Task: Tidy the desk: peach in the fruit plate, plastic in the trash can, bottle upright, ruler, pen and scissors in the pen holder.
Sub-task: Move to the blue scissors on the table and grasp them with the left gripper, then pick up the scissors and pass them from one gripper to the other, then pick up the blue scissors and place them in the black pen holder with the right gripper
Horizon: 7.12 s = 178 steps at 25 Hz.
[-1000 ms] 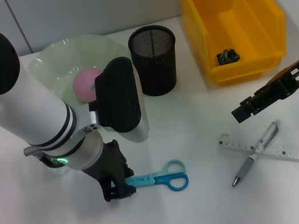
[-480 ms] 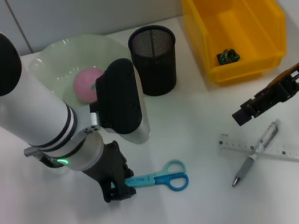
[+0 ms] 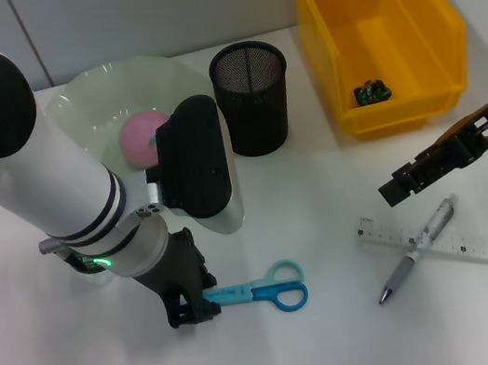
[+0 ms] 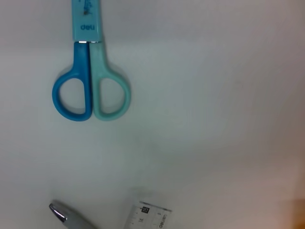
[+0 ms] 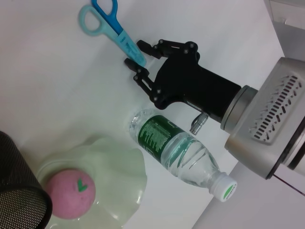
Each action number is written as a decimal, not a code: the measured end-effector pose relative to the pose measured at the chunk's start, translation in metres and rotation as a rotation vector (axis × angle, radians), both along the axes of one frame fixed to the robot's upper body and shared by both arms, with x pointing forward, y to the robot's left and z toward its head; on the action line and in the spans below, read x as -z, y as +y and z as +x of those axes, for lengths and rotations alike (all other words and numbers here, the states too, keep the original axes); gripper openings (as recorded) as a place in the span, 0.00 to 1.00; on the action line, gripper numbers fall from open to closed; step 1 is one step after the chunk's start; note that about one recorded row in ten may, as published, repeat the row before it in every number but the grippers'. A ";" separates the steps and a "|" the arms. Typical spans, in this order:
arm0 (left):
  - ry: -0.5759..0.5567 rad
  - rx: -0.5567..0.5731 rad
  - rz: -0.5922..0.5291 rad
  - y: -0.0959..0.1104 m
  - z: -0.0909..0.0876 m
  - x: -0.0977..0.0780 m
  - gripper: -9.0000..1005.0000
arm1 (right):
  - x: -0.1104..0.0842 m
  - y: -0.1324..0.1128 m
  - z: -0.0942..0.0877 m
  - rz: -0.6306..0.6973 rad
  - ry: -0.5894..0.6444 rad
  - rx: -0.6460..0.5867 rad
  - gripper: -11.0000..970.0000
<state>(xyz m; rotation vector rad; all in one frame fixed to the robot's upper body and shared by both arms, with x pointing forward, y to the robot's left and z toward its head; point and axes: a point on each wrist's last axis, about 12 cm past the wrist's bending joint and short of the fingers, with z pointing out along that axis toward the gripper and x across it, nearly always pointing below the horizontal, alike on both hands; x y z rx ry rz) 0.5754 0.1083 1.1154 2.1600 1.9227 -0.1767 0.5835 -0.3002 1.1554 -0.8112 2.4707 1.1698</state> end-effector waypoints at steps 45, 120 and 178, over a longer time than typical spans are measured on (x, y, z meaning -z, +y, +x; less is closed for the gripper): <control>0.016 -0.253 -0.329 0.053 -0.004 -0.023 0.20 | -0.022 -0.011 0.004 0.144 0.039 0.114 0.76; 0.059 -0.268 -0.662 0.074 -0.026 0.009 0.21 | 0.032 0.068 0.012 0.151 0.326 0.235 0.40; 0.073 -0.270 -0.671 0.076 -0.028 0.011 0.81 | 0.029 0.065 0.015 0.150 0.293 0.249 0.09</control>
